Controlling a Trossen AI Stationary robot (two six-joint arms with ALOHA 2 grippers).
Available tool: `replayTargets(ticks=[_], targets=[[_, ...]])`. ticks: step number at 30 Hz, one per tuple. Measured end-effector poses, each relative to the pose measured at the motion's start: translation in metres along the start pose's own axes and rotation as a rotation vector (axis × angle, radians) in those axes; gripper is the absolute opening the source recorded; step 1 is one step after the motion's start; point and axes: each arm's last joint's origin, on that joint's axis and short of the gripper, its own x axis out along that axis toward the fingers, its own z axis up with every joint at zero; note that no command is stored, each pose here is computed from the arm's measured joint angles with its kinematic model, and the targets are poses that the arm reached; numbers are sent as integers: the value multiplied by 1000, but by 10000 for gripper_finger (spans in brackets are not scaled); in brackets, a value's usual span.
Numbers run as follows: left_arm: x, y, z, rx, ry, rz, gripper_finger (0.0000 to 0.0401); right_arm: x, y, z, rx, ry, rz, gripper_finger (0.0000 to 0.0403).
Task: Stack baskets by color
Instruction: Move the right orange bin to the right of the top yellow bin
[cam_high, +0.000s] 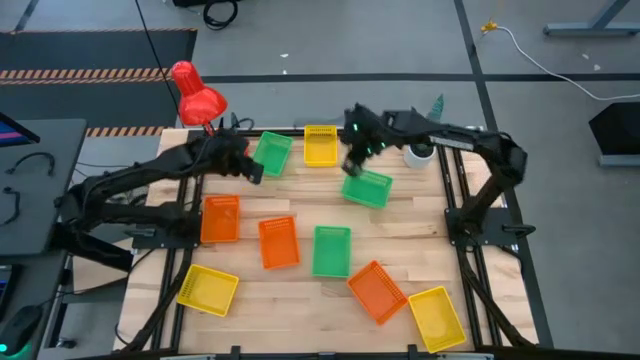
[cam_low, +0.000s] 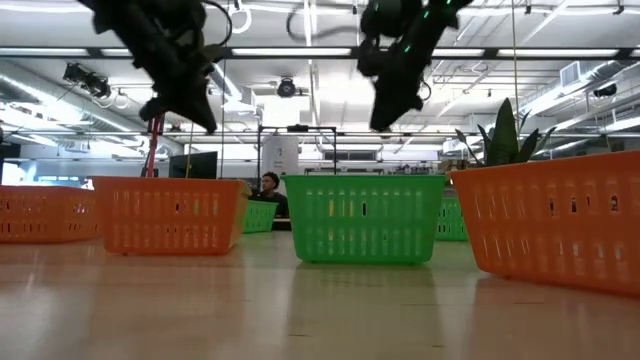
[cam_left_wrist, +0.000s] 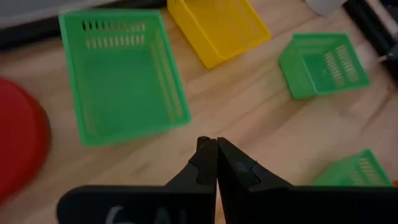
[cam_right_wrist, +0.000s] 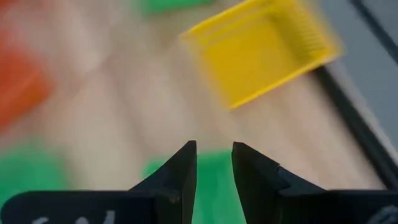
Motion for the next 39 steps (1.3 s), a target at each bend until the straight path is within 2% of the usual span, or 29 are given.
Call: replayTargets(ticks=[3, 5, 11, 14, 17, 21, 28, 33, 36, 39], targets=[[3, -2, 15, 24, 3, 24, 11, -10, 29, -29, -143, 104, 143, 107], [3, -2, 22, 37, 10, 37, 13, -13, 44, -51, -180, 178, 254, 107], [-1, 1, 26, 101, 60, 57, 11, -18, 82, -114, 13, 423, 496, 119], [-2, 2, 24, 143, 87, 67, 12, -20, 108, -135, 57, 517, 547, 144], [-2, 4, 21, 190, 117, 75, 15, -18, 131, -151, 123, 576, 486, 174], [-2, 4, 20, 232, 136, 80, 12, -4, 158, -168, 270, 627, 343, 204], [-2, 4, 20, 236, 138, 80, 11, 34, 192, -197, 413, 696, 118, 205], [-2, 4, 20, 296, 140, 75, 19, 57, 207, -202, 473, 669, 114, 165], [-2, 4, 20, 312, 141, 74, 15, 67, 210, -205, 502, 672, 103, 113], [-2, 4, 20, 312, 141, 74, 10, 68, 210, -205, 540, 678, 84, 43]])
